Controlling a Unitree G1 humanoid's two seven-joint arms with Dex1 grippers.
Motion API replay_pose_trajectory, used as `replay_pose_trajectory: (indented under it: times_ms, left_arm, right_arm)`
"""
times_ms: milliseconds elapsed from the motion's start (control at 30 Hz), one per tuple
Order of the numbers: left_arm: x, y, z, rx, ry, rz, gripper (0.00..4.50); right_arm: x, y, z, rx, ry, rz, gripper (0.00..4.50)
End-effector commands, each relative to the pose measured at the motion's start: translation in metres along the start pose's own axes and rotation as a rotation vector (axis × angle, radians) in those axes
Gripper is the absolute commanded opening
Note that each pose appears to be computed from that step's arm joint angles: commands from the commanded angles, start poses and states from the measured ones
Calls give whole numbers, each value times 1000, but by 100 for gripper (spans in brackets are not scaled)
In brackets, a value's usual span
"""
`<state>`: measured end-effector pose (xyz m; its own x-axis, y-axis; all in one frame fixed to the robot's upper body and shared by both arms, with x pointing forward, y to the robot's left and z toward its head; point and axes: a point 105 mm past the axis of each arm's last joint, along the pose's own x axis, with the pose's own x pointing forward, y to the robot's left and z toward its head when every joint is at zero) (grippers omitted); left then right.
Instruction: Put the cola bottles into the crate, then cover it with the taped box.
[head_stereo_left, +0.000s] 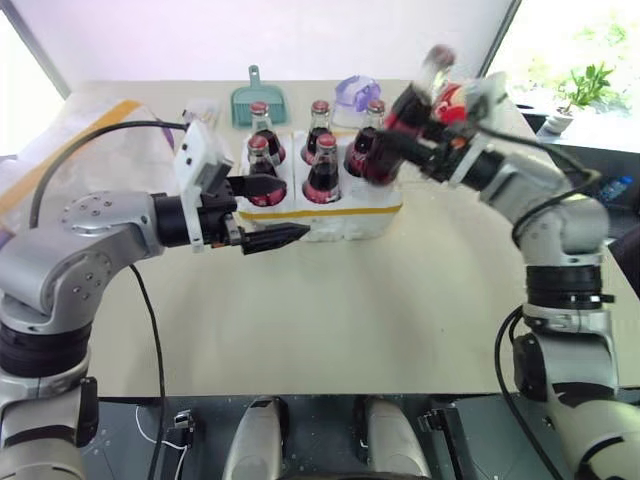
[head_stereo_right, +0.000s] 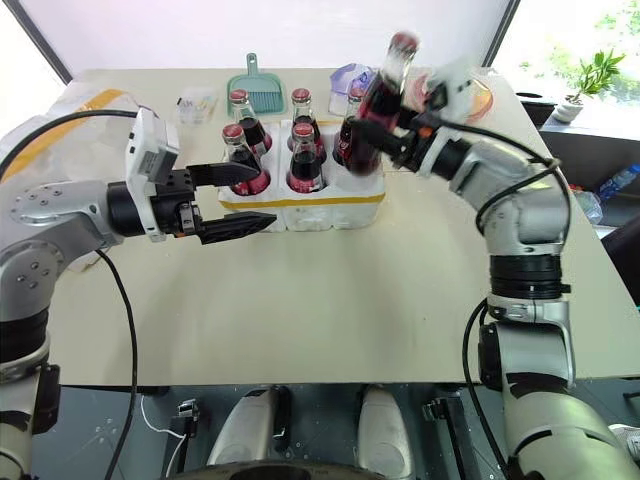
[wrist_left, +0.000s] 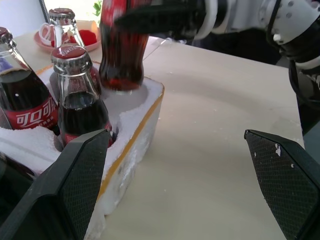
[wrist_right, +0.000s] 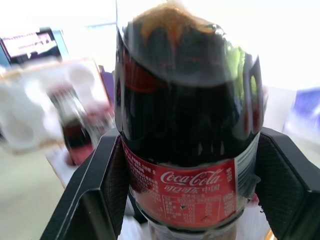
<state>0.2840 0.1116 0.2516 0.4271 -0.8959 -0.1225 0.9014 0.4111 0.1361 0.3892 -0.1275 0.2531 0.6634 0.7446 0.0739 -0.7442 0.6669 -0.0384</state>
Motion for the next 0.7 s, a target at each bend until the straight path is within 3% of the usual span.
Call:
replay_pose_trajectory:
  times_ms: [33, 300, 367, 433, 567, 700]
  left_arm:
    - [-7, 0, 10, 55, -29, 29, 450]
    - [-7, 3, 10, 51, -38, 49, 450]
    - [-7, 5, 9, 48, -36, 53, 450]
    - [-8, 7, 8, 45, -34, 62, 450]
    - [-14, 12, 6, 45, -18, 94, 450]
    - [-38, 17, 8, 79, 42, 147, 450]
  right_arm:
    - [2, 9, 16, -108, -45, 44, 275]
    - [10, 0, -34, -157, 108, 5, 275]
    - [10, -4, -41, -147, 147, -9, 379]
    - [7, -5, -43, -153, 165, -8, 445]
    - [-6, -2, -23, -174, 140, 19, 445]
    - [-37, 5, 27, -236, 98, 122, 445]
